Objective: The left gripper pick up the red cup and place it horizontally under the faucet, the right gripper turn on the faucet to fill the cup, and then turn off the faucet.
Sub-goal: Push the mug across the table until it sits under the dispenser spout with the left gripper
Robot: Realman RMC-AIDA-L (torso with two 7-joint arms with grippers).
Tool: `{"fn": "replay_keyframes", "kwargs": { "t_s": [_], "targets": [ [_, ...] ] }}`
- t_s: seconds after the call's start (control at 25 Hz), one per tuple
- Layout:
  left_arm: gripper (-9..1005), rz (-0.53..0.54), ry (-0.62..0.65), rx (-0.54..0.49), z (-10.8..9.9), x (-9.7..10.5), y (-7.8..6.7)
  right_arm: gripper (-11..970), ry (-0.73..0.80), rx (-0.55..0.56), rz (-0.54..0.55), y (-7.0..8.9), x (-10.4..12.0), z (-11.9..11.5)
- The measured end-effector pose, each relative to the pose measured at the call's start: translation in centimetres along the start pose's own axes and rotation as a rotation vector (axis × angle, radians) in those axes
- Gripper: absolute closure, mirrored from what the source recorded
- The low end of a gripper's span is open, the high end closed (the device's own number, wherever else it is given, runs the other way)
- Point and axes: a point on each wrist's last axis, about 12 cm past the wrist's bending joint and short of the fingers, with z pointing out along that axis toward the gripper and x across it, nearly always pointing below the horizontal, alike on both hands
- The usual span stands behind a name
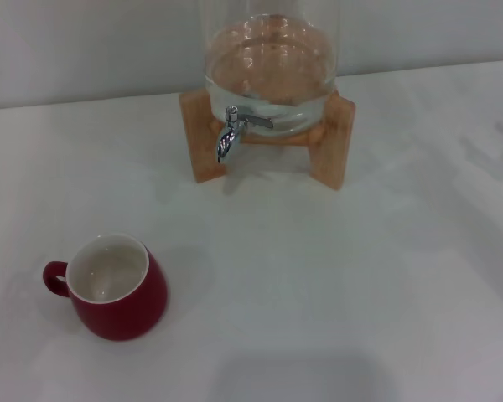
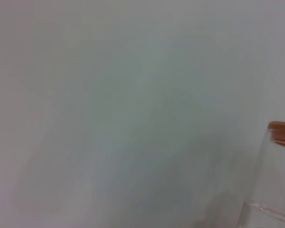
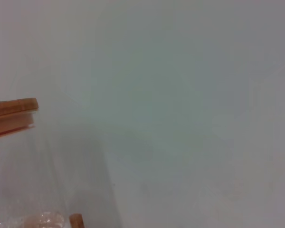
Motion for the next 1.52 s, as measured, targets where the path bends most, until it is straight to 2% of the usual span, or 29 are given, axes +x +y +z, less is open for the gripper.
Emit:
{"fn": "replay_keyframes", "kwargs": {
  "t_s": [0.96,1.12,1.32,1.52],
  "targets": [
    [164,0.026,0.003,-0.001,0.0,0.2,0.0,163,0.003,0.008,0.001,-0.1,0.1,-0.1],
    [164,0.129,0.031,-0.017,-0.3,1.6,-0.4,163,0.002,0.01,-0.002,-0.1,0.1,-0.2],
    [163,0.173,0.061,-0.075,-0.3,4.6,-0.7,163,-0.007,0.017,-0.005,-0.3,0.0,-0.2],
    [163,0.233,0.069,-0.073,0.1,5.8,-1.2,164,-0.008,0.02,-0.007,-0.3,-0.1,-0.3]
  ]
}}
